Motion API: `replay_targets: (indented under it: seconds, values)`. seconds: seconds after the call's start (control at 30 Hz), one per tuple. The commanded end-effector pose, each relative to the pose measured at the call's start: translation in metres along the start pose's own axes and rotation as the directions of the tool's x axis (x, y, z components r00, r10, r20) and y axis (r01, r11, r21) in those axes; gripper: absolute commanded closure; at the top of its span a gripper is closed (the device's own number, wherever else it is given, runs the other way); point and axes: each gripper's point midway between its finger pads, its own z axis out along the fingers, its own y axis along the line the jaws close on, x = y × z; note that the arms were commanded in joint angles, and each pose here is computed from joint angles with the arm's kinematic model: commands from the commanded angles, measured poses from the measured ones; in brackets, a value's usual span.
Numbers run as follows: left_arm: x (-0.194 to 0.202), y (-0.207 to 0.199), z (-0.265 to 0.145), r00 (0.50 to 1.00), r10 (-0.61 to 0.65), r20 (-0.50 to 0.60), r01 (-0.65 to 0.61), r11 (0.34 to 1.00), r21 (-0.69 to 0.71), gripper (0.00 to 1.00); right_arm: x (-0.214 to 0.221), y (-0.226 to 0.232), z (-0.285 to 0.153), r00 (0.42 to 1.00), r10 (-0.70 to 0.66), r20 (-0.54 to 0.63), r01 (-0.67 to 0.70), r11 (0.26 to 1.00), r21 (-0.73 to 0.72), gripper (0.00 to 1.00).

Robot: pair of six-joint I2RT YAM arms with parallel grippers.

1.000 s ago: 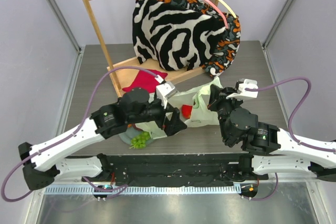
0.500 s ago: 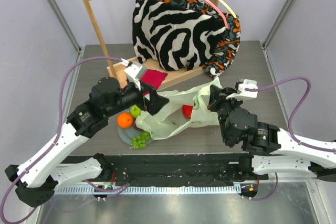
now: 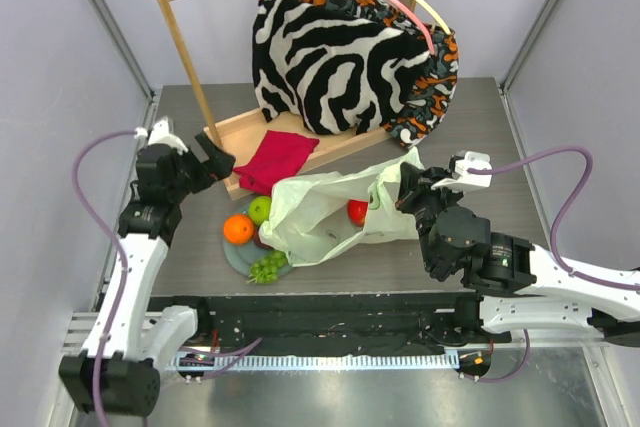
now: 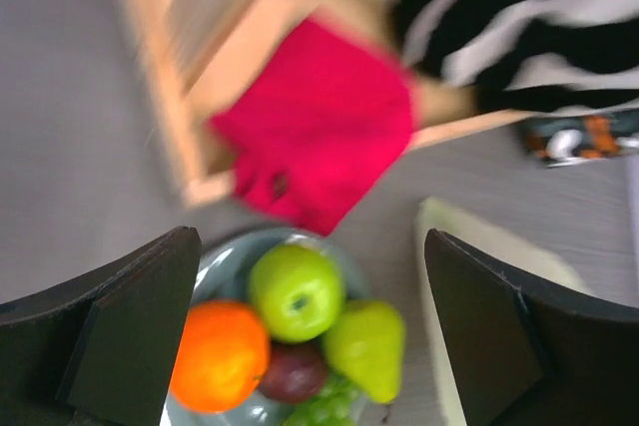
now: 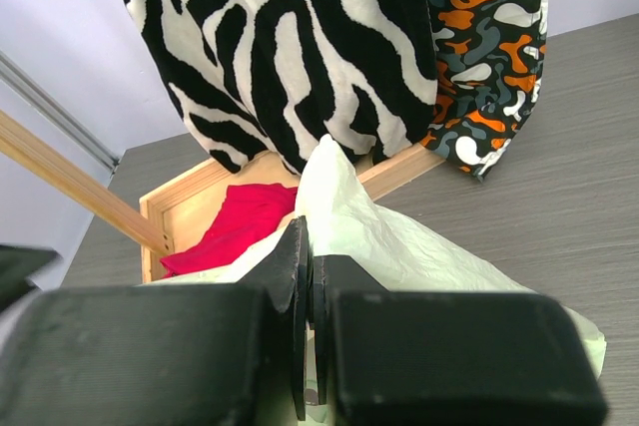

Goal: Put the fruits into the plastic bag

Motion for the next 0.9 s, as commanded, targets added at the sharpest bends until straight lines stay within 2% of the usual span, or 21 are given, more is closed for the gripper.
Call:
replay_targets:
  seconds: [0.0, 0.1, 0.27, 0.37, 0.57, 0.87]
  values:
    - [0.081, 0.059, 0.022, 0.937, -0.301, -0.177, 0.284, 0.952, -0.117, 0.0, -0.01, -0.003, 0.0, 0.998, 0.061, 0.018, -0.062, 0.998, 0.02, 0.99]
    - [0.103, 0.066, 0.023, 0.924, -0.331, -0.192, 0.314, 0.942, -0.116, 0.0, -0.009, -0.004, 0.0, 0.997, 0.069, 0.016, -0.069, 0.997, 0.02, 0.99]
    - [0.123, 0.098, 0.017, 0.937, -0.26, -0.233, 0.199, 0.946, -0.256, 0.0, -0.01, -0.002, 0.0, 0.997, 0.081, 0.016, -0.081, 0.997, 0.017, 0.99]
    - [0.133, 0.096, 0.019, 0.928, -0.262, -0.264, 0.194, 0.946, -0.259, 0.0, -0.008, -0.003, 0.0, 0.996, 0.083, 0.016, -0.083, 0.996, 0.02, 0.99]
    - [0.152, 0.091, 0.018, 0.921, -0.203, -0.331, 0.107, 0.952, -0.287, 0.0, -0.009, 0.006, -0.002, 0.993, 0.117, -0.005, -0.118, 0.992, -0.034, 0.99]
    - [0.154, 0.091, 0.012, 0.925, -0.182, -0.334, 0.081, 0.952, -0.295, 0.0, 0.005, 0.015, -0.003, 0.993, 0.114, -0.039, -0.117, 0.99, -0.076, 0.99]
